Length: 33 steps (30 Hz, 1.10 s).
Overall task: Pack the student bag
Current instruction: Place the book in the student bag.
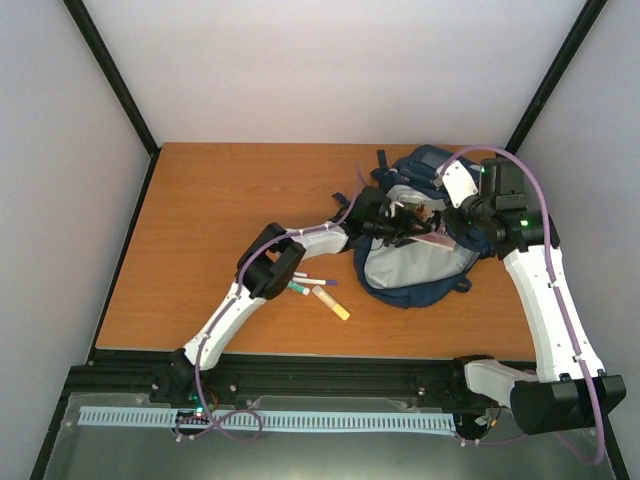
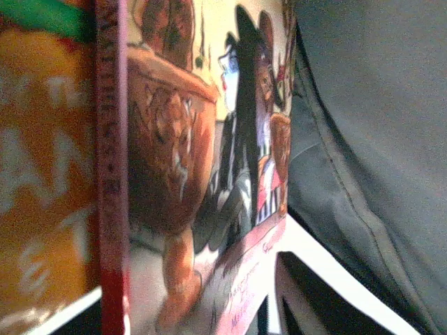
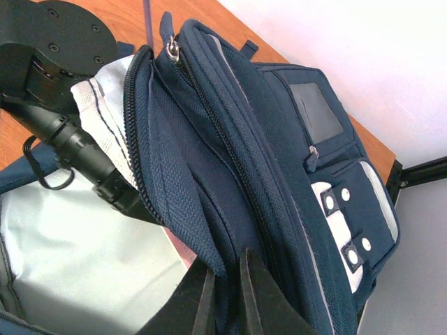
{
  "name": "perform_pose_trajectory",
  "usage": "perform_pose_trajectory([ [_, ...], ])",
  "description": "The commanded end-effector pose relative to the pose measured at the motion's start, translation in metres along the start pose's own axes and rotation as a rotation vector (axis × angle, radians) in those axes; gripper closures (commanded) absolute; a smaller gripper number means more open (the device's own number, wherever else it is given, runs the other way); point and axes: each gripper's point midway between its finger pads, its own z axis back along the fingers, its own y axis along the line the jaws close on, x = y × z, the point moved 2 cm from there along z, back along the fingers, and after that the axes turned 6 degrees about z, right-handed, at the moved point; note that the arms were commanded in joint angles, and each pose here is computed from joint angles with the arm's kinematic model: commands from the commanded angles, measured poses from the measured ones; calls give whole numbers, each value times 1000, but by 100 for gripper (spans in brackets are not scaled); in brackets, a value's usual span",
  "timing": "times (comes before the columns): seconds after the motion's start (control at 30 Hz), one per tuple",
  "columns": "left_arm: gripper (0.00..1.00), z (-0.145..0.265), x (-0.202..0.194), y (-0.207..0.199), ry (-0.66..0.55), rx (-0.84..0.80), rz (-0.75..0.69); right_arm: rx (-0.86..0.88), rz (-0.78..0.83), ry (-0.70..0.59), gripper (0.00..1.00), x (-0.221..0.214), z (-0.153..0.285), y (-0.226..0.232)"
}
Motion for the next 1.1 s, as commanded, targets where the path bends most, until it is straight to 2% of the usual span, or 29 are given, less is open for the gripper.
perform_pose_trajectory([
  [0.0,51,23,-4,-31,-36,28,-45,-99,13,-144,97,28,24,-17],
  [0.17,39,45,-24,-31,-48,76,-46,-124,26,-119,97,21,21,-18],
  [0.3,37,60,-43,-22,-58,128,-35,-113,16,-112,97,17,15,-14],
  [0.4,45,59,-51,-20,-58,136,-41,-88,-2,-128,97,18,13,-10],
  [0.47,60,53,-54,-22,-57,117,-36,-76,-12,-141,97,20,13,-8],
  [0.53,80,45,-55,-21,-53,106,-22,-64,-17,-152,97,22,14,-7],
  [0.6,94,37,-54,-17,-53,108,-3,-56,-18,-160,97,25,16,-6],
  [0.63,98,34,-53,-15,-59,109,5,-51,-17,-160,97,24,16,-6],
  [0.87,99,13,-34,-2,-76,120,25,-34,-16,-168,97,26,20,-3],
  [1.07,99,-5,-15,-8,-90,93,7,-45,1,-144,97,20,22,-2],
])
